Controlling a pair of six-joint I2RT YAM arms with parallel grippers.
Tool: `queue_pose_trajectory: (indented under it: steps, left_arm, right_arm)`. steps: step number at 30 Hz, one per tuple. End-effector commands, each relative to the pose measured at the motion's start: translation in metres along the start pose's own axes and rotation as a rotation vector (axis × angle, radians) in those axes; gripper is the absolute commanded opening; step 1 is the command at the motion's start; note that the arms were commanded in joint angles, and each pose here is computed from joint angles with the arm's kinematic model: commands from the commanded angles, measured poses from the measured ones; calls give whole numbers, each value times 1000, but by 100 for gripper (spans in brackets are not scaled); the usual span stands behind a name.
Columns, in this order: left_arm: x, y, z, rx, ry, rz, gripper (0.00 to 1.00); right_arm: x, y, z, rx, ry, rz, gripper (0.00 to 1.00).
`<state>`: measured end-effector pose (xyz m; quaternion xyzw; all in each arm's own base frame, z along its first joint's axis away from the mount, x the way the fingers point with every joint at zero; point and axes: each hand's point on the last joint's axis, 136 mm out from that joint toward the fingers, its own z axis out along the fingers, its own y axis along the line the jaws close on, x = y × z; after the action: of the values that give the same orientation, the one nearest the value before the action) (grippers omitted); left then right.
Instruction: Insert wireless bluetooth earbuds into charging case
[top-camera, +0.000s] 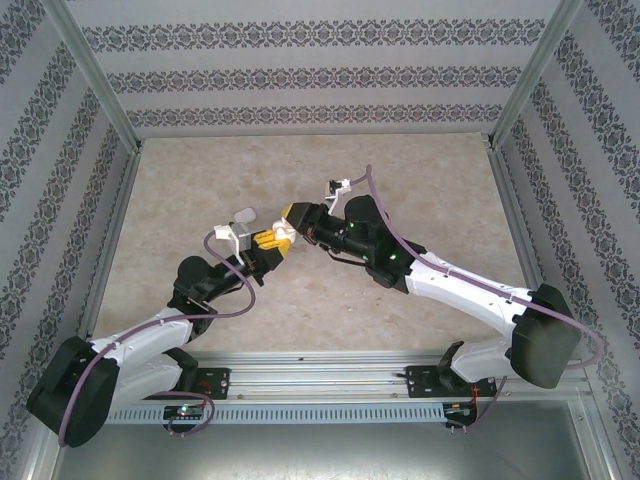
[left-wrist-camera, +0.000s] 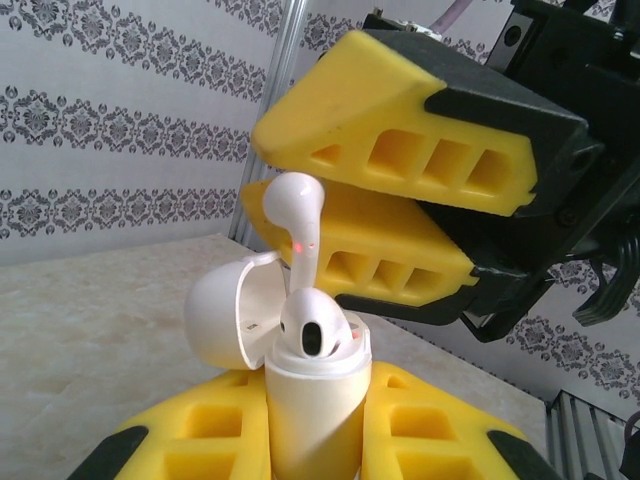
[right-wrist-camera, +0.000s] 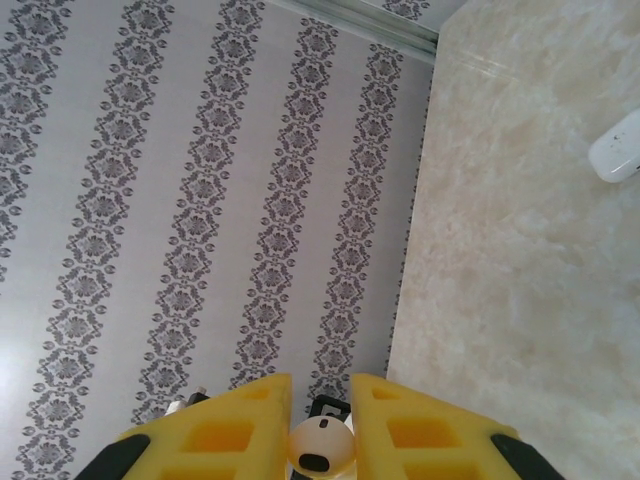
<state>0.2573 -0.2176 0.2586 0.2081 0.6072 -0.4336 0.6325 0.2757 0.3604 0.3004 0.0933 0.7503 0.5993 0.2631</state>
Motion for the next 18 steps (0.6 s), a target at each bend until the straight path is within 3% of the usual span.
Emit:
queue_pose_trajectory:
  steps: [1, 18]
  left_arm:
    - [-26, -4, -4, 3, -100, 55, 0]
    - [-32, 5, -4, -47, -142, 71, 0]
  right_arm:
    - [0, -1, -1, -12, -34, 33, 21]
    - [7, -24, -3, 35, -52, 97, 20]
